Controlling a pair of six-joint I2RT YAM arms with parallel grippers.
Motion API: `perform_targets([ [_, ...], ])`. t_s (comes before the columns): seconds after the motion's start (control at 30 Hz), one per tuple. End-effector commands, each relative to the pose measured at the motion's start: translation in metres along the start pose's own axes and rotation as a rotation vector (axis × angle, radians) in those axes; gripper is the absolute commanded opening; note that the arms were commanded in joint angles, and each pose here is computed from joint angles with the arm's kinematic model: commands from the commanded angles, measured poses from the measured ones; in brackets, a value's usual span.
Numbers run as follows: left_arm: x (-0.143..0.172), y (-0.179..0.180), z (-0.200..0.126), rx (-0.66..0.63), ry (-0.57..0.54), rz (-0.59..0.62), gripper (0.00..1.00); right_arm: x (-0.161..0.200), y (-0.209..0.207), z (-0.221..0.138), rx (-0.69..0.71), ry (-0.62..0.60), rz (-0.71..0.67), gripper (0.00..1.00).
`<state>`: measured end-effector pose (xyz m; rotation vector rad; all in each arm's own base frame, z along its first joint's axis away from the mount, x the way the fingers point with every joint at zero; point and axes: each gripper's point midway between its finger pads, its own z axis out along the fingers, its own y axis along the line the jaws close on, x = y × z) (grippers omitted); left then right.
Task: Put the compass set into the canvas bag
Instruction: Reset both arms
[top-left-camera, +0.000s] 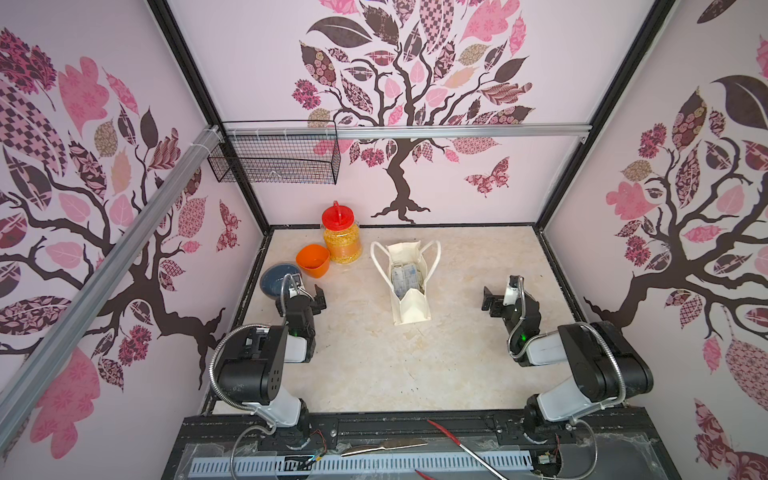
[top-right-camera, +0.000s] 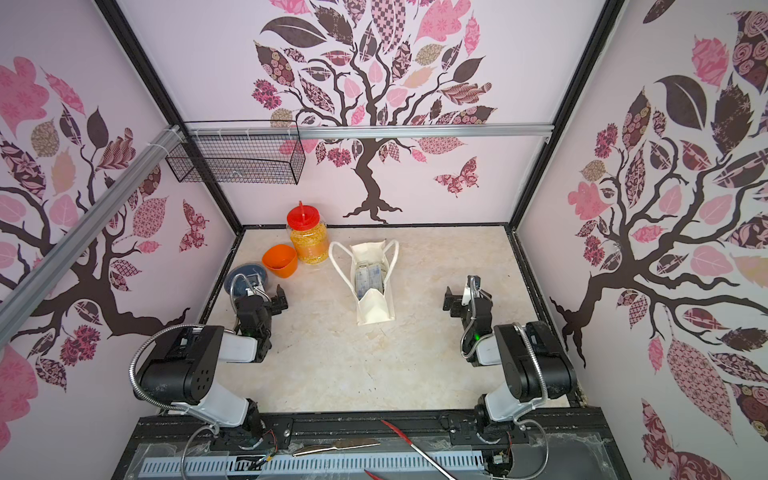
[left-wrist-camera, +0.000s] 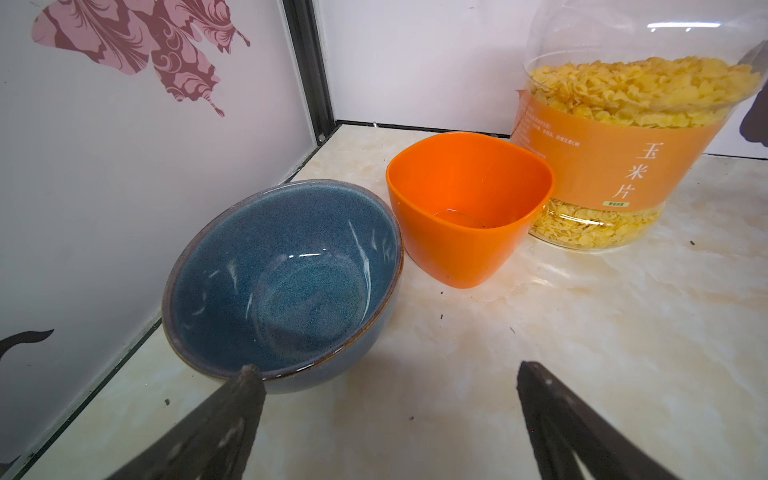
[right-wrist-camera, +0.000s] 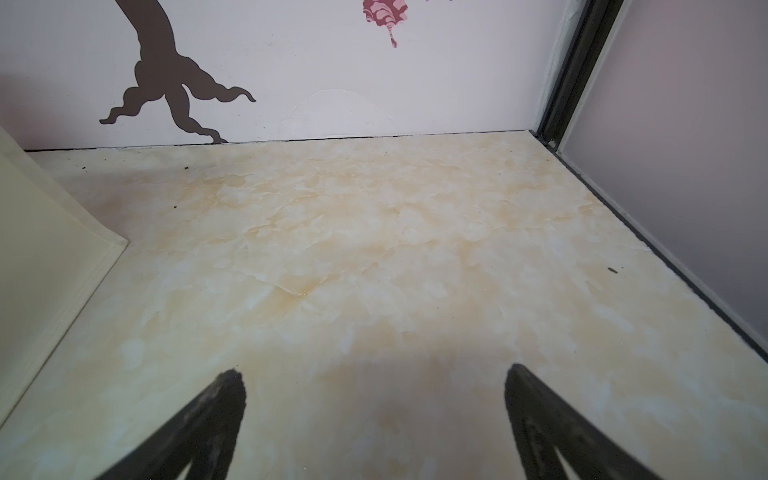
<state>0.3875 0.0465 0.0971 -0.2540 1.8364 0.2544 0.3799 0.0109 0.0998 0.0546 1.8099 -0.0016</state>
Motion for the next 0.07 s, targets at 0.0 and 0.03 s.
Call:
perform_targets([
  [0.0,-0.0131,-0.0004,0.0025,0.003,-0.043,-0.016,0.98,-0.0130,0.0002,0.0034,-0.003,-0.035,0.004,1.00],
  [0.03,-0.0129,-0.0007,0.0025,0.004,-0.043,-0.016,0.98,-0.0136,-0.0011,0.0013,0.002,-0.042,0.005,1.00],
])
